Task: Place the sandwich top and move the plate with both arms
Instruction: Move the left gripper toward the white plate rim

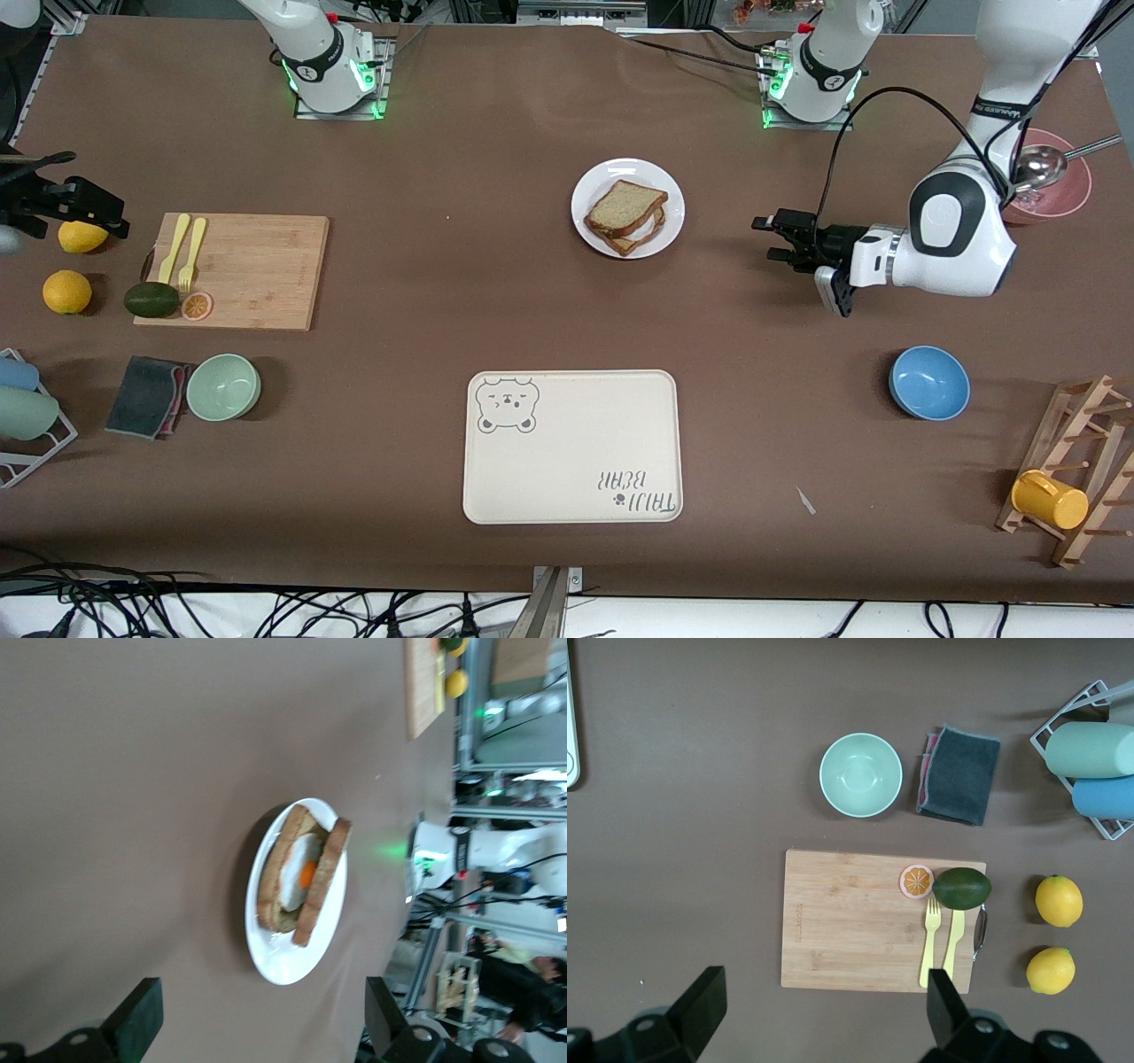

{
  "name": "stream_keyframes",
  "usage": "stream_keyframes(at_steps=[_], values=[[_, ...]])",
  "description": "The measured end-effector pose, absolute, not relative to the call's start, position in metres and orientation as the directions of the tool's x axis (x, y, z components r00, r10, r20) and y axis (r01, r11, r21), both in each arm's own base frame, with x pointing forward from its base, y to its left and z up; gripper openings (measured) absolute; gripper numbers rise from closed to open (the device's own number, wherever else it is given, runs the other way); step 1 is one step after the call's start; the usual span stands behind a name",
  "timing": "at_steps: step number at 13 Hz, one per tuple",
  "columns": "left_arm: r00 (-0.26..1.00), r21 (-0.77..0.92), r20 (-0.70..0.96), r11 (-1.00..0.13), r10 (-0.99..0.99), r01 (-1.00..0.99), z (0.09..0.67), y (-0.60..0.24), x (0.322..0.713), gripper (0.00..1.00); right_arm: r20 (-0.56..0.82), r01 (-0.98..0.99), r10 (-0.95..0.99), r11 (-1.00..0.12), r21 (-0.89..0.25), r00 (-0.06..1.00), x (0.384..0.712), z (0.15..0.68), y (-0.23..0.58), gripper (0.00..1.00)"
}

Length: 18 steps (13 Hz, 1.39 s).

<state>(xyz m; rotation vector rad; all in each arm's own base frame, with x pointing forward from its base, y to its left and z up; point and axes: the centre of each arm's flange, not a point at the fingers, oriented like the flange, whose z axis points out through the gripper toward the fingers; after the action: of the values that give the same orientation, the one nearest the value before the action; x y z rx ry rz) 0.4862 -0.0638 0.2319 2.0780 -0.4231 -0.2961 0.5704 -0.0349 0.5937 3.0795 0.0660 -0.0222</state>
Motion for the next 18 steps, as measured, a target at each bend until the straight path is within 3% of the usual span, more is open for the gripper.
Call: stream_keyframes(at_steps=[6, 10, 18], values=[[0.972, 0.938, -0.102, -0.346, -0.21, 0.023, 0.19, -0.074, 0.452, 1.0, -0.016, 0.042, 0.041, -0.997, 0.061, 0.999, 0.57, 0.594, -0.036, 1.0], [0.987, 0.927, -0.104, -0.371, -0.119, 0.052, 0.176, -0.092, 0.458, 1.0, -0.016, 0.042, 0.041, -0.997, 0.061, 0.999, 0.57, 0.594, -0.036, 1.0], [0.977, 0.91, -0.16, -0.405, -0.141, 0.091, 0.147, -0.127, 0.436, 1.0, -0.016, 0.043, 0.043, -0.997, 0.061, 0.999, 0.57, 0.594, -0.036, 1.0]])
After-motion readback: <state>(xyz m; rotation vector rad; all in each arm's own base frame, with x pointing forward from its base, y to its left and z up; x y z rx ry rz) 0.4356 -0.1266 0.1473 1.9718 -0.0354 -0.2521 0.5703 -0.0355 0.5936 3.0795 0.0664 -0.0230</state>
